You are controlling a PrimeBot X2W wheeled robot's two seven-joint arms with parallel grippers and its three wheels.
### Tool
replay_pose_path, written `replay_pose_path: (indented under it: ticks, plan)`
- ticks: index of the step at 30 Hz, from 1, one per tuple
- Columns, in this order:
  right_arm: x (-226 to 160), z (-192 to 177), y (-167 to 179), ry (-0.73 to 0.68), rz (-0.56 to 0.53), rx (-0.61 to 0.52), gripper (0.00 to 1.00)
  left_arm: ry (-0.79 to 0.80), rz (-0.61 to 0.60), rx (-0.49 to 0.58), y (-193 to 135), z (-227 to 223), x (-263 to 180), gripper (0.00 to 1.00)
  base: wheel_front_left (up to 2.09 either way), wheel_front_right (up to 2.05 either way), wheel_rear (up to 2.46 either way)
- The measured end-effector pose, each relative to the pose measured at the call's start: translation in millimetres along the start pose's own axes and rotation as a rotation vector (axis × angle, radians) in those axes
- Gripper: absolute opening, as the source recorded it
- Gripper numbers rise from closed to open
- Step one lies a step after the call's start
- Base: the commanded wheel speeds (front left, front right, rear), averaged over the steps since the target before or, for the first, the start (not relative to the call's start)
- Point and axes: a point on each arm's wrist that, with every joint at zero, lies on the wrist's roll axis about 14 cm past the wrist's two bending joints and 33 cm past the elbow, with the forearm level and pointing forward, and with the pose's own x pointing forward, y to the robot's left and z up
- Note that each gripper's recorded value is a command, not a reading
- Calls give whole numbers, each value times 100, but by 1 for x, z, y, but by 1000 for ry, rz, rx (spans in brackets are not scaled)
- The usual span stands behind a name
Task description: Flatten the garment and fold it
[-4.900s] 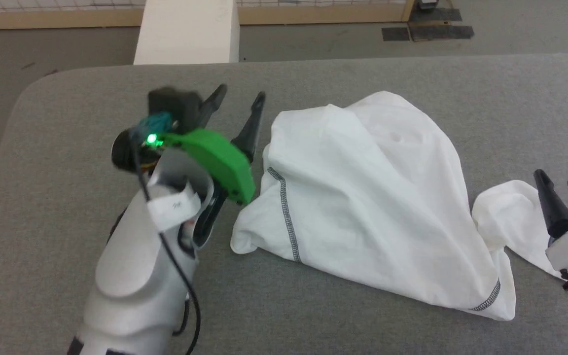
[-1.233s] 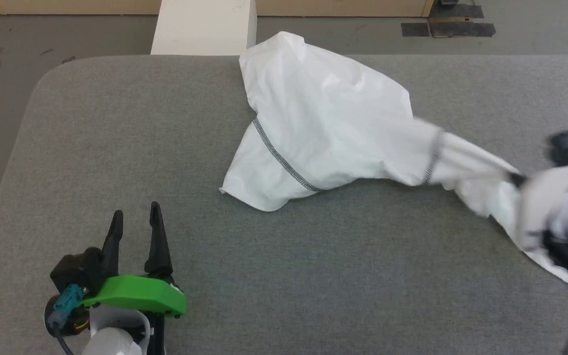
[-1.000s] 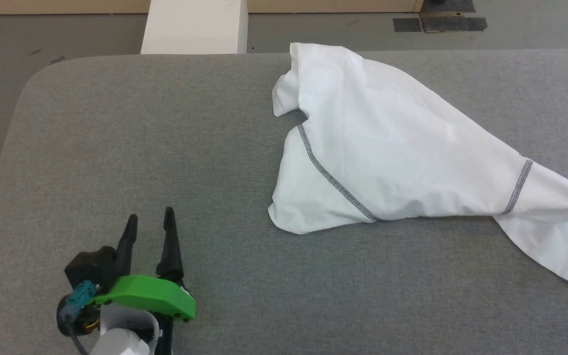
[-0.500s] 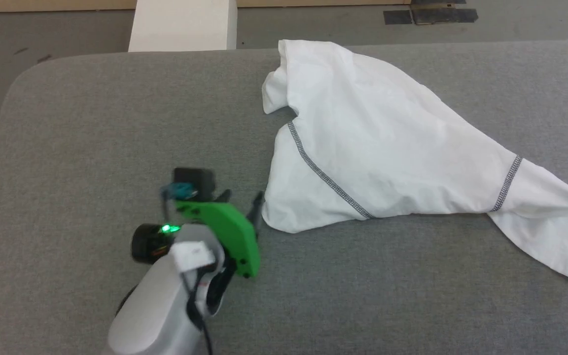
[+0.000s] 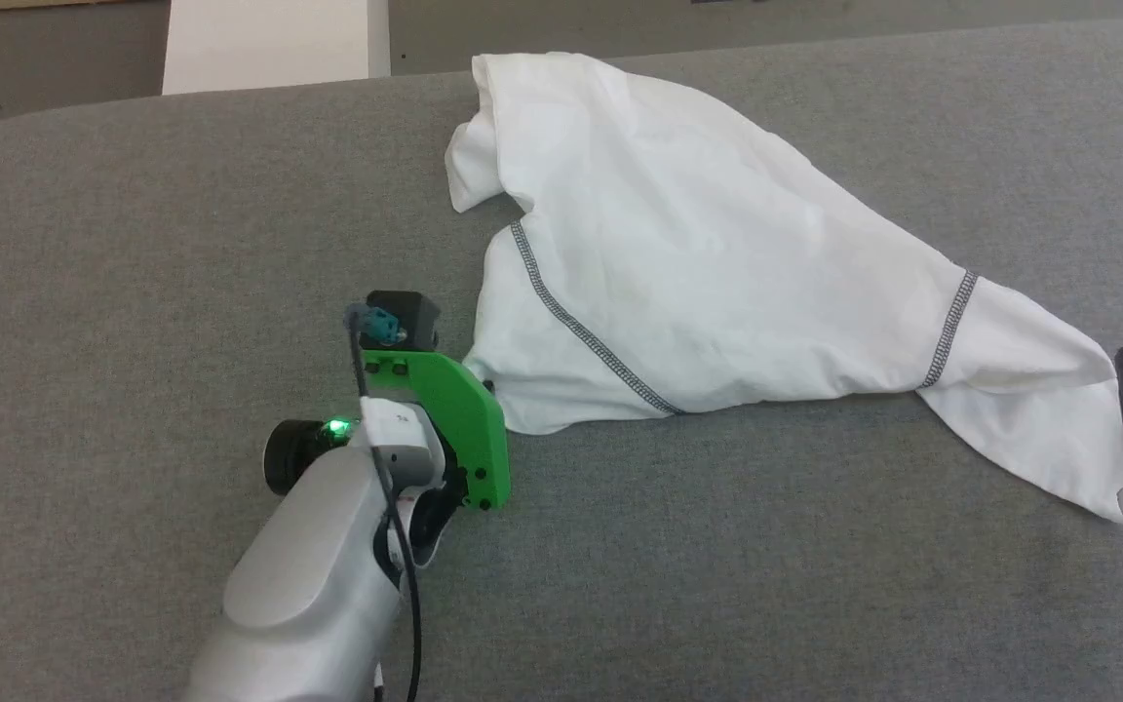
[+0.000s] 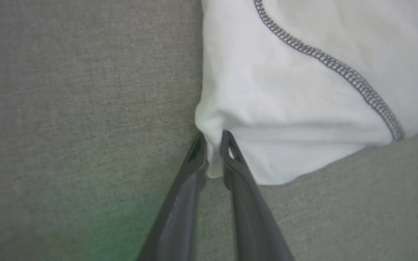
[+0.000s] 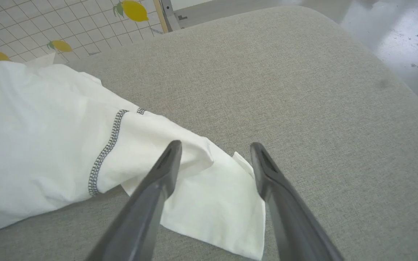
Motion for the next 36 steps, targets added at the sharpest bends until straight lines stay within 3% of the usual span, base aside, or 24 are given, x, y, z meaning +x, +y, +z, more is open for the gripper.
replay_pose_path:
  ticks: [5,12,16,18,22,23,24,28,31,36]
  plan:
    - [4,-5,11,16,27,-10,100,-226,-6,-220,15,40,-17,0,0,0,0]
    - [9,-15,51,50,132,-42,100,-558,149,-353,79,89,-95,0,0,0,0]
    - [11,-17,79,62,202,-63,100,-578,328,-416,121,59,-135,0,0,0,0]
    - [12,-17,92,66,237,-74,100,-525,417,-470,138,24,-148,0,0,0,0]
    - [13,-21,112,77,286,-91,100,-372,480,-567,145,-40,-153,1,0,0,0]
    - [13,-22,116,82,295,-94,100,-353,480,-594,145,-48,-154,68,0,0,0]
    - [13,-23,120,87,306,-100,100,-341,481,-622,145,-55,-154,100,0,0,0]
    - [9,-27,132,99,339,-115,100,-451,456,-682,149,-40,-168,100,0,0,0]
    - [6,-28,137,102,354,-124,100,-711,411,-692,155,5,-199,100,0,0,0]
    - [8,-28,155,117,397,-155,100,-969,532,-374,172,42,-245,100,0,0,0]
